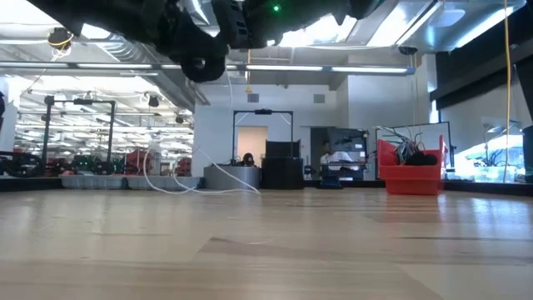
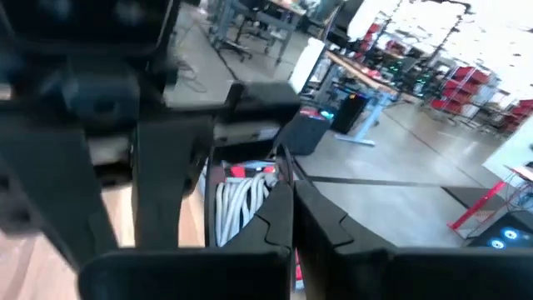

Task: Coil cords
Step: Coil the white wire on the black spool

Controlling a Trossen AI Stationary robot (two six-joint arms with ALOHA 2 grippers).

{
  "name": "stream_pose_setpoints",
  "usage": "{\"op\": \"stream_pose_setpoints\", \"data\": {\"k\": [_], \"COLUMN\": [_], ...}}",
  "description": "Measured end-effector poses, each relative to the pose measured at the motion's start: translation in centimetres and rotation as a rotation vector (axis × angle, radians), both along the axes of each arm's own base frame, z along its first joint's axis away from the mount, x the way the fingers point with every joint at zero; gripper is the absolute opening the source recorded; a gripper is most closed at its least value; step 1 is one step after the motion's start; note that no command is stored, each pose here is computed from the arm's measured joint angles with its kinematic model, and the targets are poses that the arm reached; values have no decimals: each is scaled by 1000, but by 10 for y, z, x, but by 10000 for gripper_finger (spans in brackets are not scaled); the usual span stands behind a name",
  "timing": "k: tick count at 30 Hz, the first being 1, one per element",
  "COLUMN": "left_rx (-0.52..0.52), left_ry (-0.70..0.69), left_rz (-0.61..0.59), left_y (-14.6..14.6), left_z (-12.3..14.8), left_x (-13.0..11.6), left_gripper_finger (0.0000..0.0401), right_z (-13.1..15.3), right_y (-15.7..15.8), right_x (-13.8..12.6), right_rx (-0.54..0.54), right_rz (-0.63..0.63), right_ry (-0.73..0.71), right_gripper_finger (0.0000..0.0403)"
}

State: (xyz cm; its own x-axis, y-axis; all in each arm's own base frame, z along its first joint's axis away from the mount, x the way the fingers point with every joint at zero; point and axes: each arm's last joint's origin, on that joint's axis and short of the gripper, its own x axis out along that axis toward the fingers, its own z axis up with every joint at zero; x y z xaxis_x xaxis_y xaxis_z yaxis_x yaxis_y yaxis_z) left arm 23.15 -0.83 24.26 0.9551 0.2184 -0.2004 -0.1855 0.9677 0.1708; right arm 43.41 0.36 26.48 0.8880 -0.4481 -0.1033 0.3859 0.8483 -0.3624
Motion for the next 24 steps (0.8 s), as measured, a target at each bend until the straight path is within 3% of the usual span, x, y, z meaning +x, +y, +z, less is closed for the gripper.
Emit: {"op": "stream_pose_setpoints", "data": {"k": [9, 24], "left_rx": [18, 61], "left_ry": [69, 132], "left_rz": [15, 27], "left_y": [0, 3], "left_z": [-10, -14], "left_x": [4, 2], "left_gripper_finger": [0, 0], "right_z": [34, 66], "right_y": [21, 80], "right_x": [-16, -39], "right_rx": [-11, -144], "right_rz": [-95, -60], "right_ry": [-101, -180], "right_gripper_finger": [5, 5]}}
